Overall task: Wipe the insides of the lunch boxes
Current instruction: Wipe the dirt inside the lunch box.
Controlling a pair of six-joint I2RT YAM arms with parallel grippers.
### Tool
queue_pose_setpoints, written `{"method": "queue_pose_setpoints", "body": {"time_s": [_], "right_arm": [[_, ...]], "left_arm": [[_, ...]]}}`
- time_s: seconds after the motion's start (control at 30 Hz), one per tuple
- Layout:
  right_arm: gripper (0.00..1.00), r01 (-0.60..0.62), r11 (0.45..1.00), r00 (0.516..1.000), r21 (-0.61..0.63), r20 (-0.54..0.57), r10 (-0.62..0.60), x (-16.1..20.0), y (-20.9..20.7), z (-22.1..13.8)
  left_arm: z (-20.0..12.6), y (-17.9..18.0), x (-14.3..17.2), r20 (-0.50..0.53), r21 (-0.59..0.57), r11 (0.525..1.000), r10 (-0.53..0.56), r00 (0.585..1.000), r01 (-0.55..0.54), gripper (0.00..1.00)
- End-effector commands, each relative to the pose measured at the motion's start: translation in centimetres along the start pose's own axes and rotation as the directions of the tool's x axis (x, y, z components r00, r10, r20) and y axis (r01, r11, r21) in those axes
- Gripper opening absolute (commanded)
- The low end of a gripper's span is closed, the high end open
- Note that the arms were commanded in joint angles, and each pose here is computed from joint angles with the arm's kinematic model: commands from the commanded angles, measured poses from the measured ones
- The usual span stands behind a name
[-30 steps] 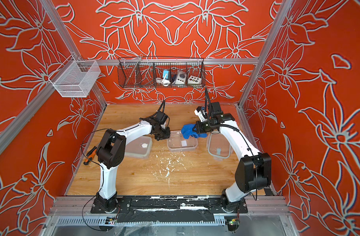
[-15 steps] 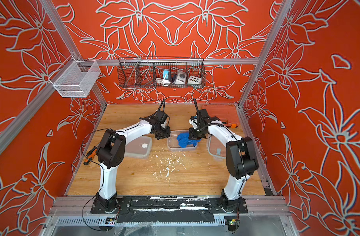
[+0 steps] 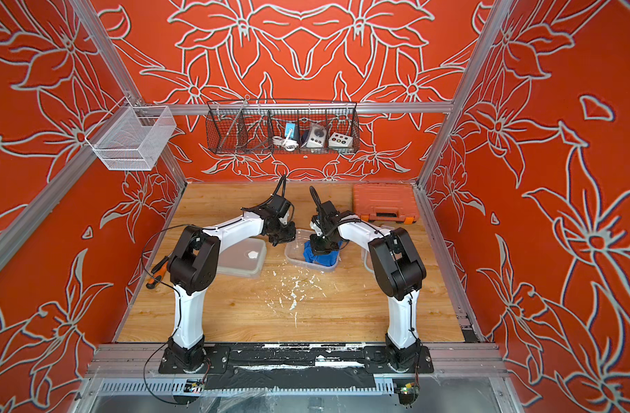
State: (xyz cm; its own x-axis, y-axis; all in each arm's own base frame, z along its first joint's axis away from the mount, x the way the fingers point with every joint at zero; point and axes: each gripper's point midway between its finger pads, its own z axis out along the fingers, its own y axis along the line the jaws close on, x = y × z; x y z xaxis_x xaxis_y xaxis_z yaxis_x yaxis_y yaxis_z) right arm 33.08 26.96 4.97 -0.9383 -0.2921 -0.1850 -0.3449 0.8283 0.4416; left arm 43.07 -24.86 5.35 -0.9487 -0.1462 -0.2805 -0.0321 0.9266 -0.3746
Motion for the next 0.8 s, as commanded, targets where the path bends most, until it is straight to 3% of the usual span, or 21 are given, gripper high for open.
{"method": "queue_pose_setpoints", "body": {"time_s": [0.0, 0.2, 0.4, 0.53, 0.77], "right_arm": [[0.0, 0.026, 0.998, 0.996, -0.059, -0.084, -0.03, 2.9, 1.3, 0.6], [0.0, 0.102, 0.992, 0.961, -0.073, -0.25, -0.117, 7.6, 1.1, -1.0], [0.0, 0.188, 0.976, 0.923, 0.113, -0.359, -0.136, 8.6, -2.0, -2.8], [0.0, 0.289, 0.898, 0.882, 0.332, -0.456, -0.115, 9.0, -6.6, -4.8], [0.0, 0.286, 0.803, 0.91, 0.523, -0.411, -0.057, 6.7, -11.4, -6.1]], "left_arm": [[-0.2, -1.4, 0.2, 0.005, 0.042, 0.999, 0.002, 1.0, -0.002, 0.14], [0.6, -1.3, 0.2, 0.002, 0.04, 0.999, -0.015, 1.0, 0.014, 0.13], [0.6, -0.5, -0.5, 0.022, 0.001, 1.0, 0.007, 1.0, -0.007, 0.13], [0.4, 0.0, -0.8, 0.03, -0.013, 1.0, 0.019, 0.999, -0.019, 0.13], [0.0, -0.3, -0.7, 0.045, 0.021, 0.999, 0.041, 0.998, -0.042, 0.13]]}}
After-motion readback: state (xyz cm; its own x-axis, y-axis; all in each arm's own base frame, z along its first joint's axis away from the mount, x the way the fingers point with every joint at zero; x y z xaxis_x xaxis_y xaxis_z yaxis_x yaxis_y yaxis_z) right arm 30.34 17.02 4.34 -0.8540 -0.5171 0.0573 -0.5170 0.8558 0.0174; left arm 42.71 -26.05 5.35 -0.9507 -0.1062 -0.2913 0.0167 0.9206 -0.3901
